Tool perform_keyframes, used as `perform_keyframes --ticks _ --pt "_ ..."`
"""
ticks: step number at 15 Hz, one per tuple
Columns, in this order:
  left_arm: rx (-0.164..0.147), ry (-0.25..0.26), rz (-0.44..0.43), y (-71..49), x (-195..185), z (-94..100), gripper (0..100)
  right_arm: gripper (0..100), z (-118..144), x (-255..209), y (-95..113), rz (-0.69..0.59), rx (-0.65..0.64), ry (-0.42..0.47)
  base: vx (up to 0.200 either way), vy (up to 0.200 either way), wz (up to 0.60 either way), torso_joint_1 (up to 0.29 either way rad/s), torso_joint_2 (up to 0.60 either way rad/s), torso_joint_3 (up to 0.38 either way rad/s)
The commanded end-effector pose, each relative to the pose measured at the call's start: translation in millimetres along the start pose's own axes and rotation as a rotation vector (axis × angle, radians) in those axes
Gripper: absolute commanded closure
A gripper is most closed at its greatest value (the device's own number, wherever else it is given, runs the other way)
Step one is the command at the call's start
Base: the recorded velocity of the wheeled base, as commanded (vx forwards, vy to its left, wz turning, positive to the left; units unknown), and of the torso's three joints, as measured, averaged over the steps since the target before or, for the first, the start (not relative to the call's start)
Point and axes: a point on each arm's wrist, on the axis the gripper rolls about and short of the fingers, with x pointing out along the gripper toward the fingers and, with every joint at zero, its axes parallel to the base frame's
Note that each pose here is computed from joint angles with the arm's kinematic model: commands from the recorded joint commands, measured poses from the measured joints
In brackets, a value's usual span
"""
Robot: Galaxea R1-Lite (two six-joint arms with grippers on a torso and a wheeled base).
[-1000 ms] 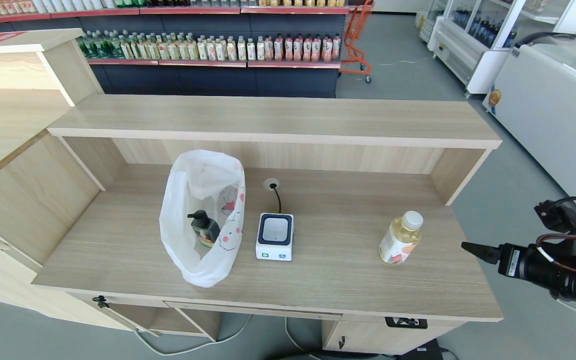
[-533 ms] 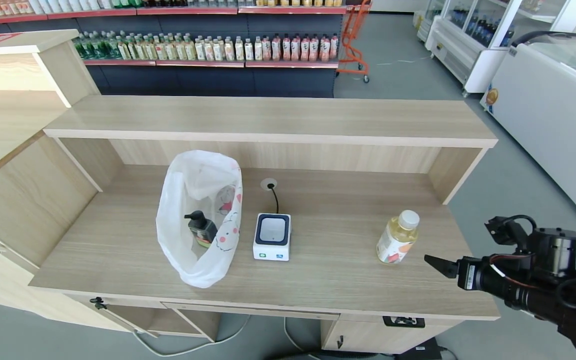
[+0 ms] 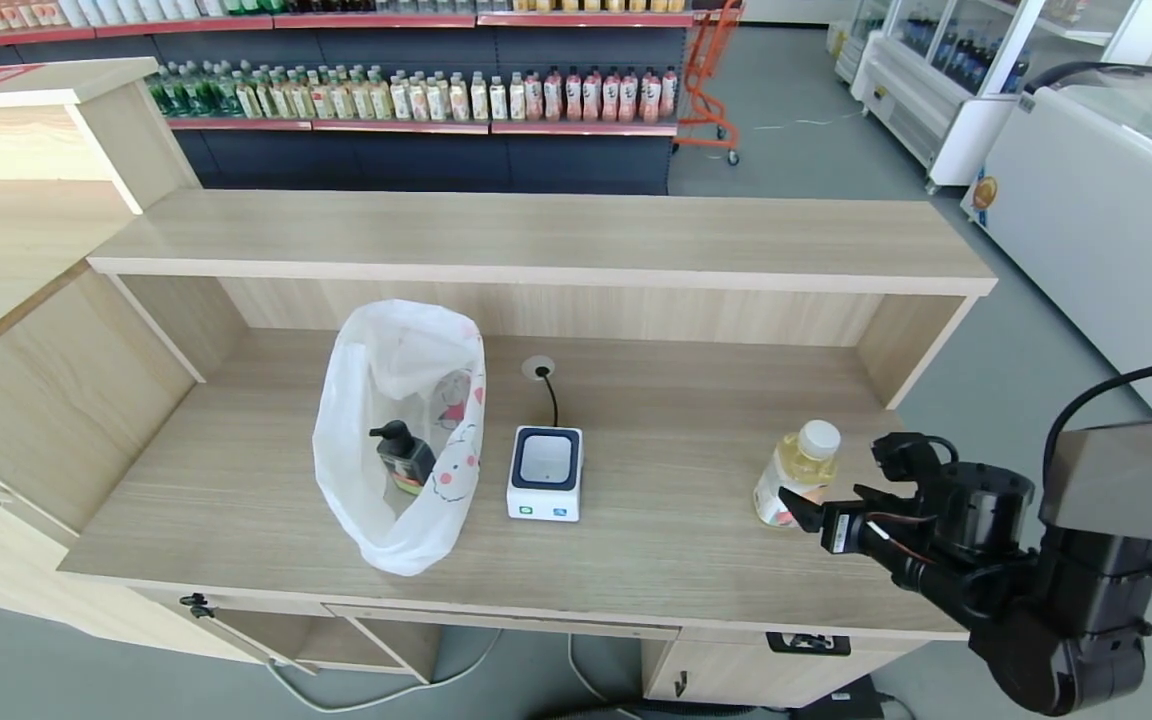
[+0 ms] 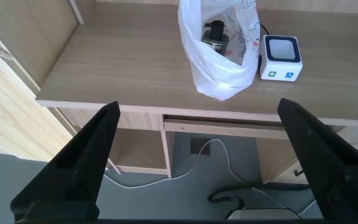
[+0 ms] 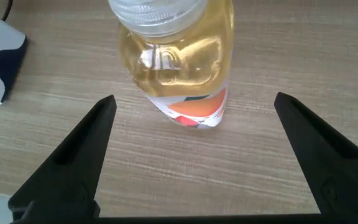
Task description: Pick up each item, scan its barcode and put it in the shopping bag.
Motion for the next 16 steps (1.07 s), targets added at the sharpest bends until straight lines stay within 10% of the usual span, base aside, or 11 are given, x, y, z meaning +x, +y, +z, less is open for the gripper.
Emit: perform_keyframes --ticks 1,15,16 --pt "0.0 -0.001 0.0 0.0 0 0.0 0 0 -11 24 6 0.009 -0.007 -0.009 0.0 0.0 0.0 0.0 0.0 0.0" --pt "0.0 -0.001 0.0 0.0 0 0.0 0 0 -8 86 20 0.049 -0.114 -0.134 0.0 0.0 0.0 0.0 0.0 0.0" --pt "-0.001 -0.001 0.0 0.0 0 0.0 0 100 -4 89 20 0.083 -0.126 -0.147 0.0 0.0 0.0 0.0 0.0 0.0"
